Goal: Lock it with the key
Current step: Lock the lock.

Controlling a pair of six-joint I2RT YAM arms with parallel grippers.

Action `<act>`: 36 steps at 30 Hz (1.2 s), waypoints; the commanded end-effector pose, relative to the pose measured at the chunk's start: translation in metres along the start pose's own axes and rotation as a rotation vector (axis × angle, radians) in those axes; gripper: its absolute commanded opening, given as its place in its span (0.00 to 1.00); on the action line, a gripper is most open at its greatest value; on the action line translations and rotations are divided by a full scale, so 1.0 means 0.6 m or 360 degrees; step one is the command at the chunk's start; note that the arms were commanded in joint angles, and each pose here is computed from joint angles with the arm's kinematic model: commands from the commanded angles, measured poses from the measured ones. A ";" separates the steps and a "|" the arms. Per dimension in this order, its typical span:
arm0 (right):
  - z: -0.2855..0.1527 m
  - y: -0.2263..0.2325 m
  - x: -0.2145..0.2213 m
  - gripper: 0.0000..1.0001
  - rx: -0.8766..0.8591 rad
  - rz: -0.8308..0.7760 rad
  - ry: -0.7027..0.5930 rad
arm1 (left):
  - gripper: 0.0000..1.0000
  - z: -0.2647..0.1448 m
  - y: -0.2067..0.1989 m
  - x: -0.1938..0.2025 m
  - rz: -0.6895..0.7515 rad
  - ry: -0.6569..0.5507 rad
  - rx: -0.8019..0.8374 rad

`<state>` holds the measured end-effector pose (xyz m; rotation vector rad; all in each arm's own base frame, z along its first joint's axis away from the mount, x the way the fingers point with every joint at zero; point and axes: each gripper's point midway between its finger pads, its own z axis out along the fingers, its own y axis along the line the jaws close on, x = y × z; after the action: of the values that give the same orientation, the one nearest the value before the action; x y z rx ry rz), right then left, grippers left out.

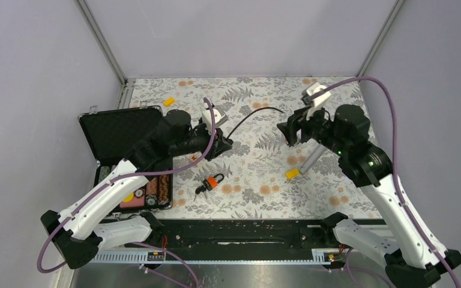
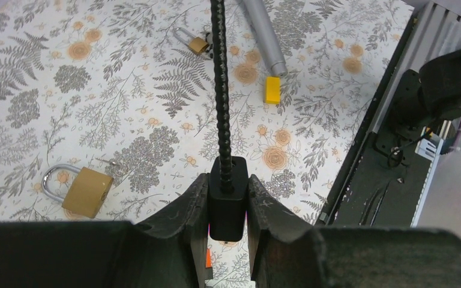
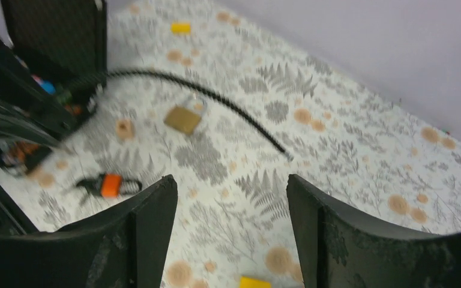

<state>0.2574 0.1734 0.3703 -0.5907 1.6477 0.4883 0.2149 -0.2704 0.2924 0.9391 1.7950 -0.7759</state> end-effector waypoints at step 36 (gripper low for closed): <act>0.059 -0.025 0.097 0.11 0.0013 -0.0139 0.0347 | 0.00 -0.014 -0.071 -0.043 0.0180 -0.0138 0.0275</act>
<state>0.2890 0.1694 0.2940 -0.7474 1.8500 0.2980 0.1841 -0.2796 0.2891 1.1006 1.7434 -0.8309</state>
